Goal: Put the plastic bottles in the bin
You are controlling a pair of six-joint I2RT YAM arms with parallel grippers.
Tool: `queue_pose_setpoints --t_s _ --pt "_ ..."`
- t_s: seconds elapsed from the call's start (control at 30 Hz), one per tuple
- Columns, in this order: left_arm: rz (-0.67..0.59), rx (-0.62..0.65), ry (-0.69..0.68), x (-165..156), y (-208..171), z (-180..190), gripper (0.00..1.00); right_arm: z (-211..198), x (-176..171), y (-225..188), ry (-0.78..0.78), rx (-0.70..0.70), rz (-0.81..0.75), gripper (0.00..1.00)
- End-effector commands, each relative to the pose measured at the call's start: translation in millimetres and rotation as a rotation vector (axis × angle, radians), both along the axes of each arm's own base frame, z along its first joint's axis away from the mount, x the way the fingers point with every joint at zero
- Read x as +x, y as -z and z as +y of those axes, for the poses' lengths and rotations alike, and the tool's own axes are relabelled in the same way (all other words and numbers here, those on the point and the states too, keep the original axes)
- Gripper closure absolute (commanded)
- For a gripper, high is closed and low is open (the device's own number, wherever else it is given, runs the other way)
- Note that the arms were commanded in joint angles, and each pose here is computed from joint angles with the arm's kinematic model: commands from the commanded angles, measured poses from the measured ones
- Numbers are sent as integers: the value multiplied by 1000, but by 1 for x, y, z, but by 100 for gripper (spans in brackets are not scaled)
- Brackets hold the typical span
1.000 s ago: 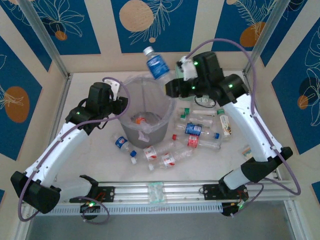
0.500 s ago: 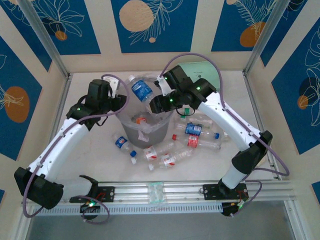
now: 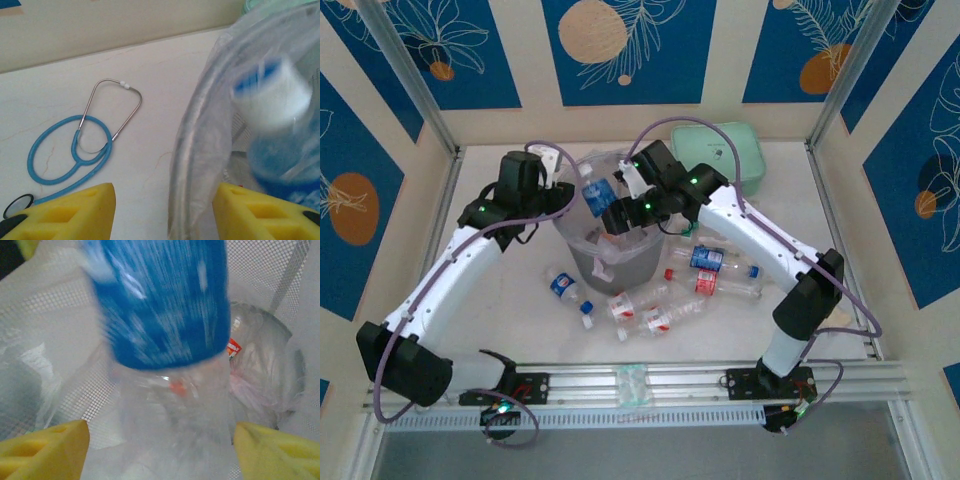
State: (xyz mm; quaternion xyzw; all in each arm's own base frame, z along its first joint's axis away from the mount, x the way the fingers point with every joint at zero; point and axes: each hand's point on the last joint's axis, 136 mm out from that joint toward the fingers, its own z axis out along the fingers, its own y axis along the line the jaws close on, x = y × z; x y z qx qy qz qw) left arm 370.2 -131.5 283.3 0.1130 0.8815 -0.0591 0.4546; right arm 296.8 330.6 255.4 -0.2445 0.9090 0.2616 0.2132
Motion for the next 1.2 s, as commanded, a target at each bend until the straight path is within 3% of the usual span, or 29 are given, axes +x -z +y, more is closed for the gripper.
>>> queue_pose_setpoints --t_s 0.0,0.27,0.5,0.67,0.87,1.0,1.1,1.17 --pt "-25 3 -22 8 -11 5 47 -2 0 -24 -14 62 -26 19" --pt "-24 5 -37 12 -9 8 46 -18 11 -85 18 146 -141 11" --pt "-30 -2 -43 13 -11 12 46 -101 36 -106 241 115 -208 7" --pt "-29 -26 -44 12 -2 13 46 -201 41 -66 486 -58 -138 3" --pt "-12 -76 -37 13 4 14 46 -323 34 27 813 -228 -45 0" --pt "-7 -83 -41 13 8 15 46 -368 34 90 930 -261 131 4" --pt "-1 -83 -41 13 11 15 46 -374 34 128 951 -253 283 16" --pt "7 -82 -40 13 14 15 46 -373 35 146 955 -242 341 18"
